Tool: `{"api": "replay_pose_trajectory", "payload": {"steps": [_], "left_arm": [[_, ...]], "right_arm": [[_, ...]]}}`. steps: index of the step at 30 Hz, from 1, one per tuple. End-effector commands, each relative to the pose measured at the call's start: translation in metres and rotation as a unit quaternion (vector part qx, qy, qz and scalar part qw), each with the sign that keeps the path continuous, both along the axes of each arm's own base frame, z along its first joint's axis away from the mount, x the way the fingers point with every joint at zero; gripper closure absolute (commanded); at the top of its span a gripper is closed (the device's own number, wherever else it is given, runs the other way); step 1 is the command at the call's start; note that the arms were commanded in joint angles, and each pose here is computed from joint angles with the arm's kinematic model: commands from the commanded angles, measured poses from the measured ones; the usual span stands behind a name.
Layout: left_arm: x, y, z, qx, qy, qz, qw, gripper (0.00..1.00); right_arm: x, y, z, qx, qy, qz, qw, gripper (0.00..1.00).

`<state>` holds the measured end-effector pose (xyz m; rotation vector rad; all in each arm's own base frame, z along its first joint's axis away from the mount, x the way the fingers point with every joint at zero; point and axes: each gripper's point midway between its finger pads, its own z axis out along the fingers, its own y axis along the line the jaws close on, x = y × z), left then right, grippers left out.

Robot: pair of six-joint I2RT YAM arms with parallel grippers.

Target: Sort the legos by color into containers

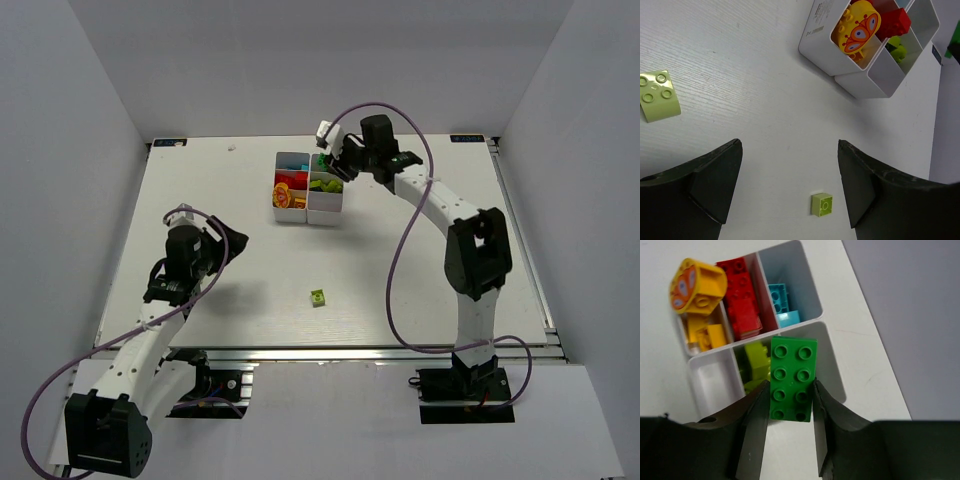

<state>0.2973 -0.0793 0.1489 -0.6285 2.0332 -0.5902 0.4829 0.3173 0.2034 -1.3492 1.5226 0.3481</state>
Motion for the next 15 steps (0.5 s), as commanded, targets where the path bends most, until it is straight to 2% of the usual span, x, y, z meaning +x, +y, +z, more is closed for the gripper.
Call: {"api": "replay_pose_trajectory", "payload": {"steps": [1,3,6,15], "left_arm": [[0.0,0.005,0.015,0.004,-0.021,0.01,1.0,0.14],[-0.001,0.006,0.014,0.004,-0.018,0.011,1.0,0.14],[-0.002,0.006,0.014,0.004,-0.018,0.013,1.0,0.14],[0.001,0.006,0.014,0.01,-0.014,0.009,1.0,0.13]], "right_arm": [[0.029,0.009,0.014,0.018,-0.032,-0.016,0.999,1.0],[0.039,0.013,0.023,0.027,-0.044,-0.022,0.998,1.0],[0.046,0.017,0.016,0.028,-0.043,-0.027,0.998,0.88],[0.057,0.014,0.004,0.032,-0.05,-0.051,0.997,0.67]]}}
